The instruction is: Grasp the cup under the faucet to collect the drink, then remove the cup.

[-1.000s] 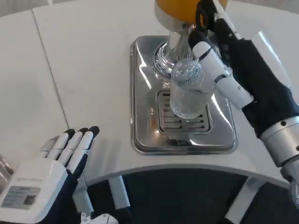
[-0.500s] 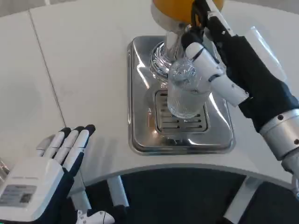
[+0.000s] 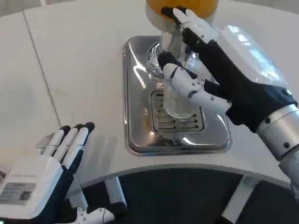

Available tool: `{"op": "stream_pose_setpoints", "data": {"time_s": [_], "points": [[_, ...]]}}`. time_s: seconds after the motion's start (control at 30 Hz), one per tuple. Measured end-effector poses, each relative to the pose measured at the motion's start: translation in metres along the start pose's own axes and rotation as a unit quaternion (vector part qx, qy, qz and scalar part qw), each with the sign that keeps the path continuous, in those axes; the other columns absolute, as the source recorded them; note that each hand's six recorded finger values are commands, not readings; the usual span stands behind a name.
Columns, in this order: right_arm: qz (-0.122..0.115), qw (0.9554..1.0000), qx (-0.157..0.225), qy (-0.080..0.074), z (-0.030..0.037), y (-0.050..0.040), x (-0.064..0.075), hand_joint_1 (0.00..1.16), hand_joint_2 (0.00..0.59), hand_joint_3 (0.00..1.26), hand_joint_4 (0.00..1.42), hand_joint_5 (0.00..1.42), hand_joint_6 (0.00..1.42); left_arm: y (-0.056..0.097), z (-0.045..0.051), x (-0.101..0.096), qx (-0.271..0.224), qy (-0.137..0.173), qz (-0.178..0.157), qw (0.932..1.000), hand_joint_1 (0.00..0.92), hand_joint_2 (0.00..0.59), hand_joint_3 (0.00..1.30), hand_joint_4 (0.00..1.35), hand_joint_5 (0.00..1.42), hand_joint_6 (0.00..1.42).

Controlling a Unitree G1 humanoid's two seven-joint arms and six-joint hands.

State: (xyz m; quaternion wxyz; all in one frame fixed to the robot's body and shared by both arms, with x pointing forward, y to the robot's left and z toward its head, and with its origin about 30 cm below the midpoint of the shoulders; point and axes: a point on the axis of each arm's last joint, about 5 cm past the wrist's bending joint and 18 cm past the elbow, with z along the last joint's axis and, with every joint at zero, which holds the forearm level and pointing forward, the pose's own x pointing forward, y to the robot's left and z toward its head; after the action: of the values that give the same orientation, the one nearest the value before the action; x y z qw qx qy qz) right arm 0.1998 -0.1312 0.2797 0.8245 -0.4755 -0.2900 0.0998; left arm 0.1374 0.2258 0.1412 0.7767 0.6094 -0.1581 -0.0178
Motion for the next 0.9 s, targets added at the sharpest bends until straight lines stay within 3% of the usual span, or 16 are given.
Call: {"op": "stream_pose_setpoints", "data": {"time_s": [0.1,0.27,0.57,0.73,0.9], "points": [[0.003,0.9986,-0.052,0.003,0.0049,-0.0008,-0.001,0.0,0.514,0.1,0.01,0.04,0.03,0.0,0.0005,0.0,-0.002,0.0,0.002,1.0,0.0,0.036,0.0,0.0,0.0,0.06],[0.007,0.9946,-0.103,0.013,0.0105,-0.003,-0.004,0.0,0.53,0.12,0.01,0.05,0.03,-0.001,0.0025,0.005,-0.009,-0.002,0.014,0.9999,0.0,0.036,0.0,0.0,0.0,0.06],[0.014,0.9926,-0.119,0.021,0.0151,-0.0085,-0.007,0.0,0.532,0.12,0.02,0.05,0.03,-0.001,0.0035,0.029,-0.024,-0.003,0.049,0.9985,0.005,0.035,0.0,0.0,0.0,0.06],[0.015,0.993,-0.115,0.023,0.0159,-0.0104,-0.008,0.0,0.531,0.13,0.02,0.05,0.03,-0.001,0.0101,0.048,-0.048,-0.015,0.073,0.9961,0.016,0.034,0.0,0.0,0.0,0.07],[0.017,0.9927,-0.117,0.024,0.0162,-0.013,-0.007,0.0,0.532,0.13,0.02,0.05,0.02,-0.007,0.0157,0.059,-0.063,-0.017,0.071,0.9953,0.02,0.034,0.0,0.0,0.0,0.07]]}}
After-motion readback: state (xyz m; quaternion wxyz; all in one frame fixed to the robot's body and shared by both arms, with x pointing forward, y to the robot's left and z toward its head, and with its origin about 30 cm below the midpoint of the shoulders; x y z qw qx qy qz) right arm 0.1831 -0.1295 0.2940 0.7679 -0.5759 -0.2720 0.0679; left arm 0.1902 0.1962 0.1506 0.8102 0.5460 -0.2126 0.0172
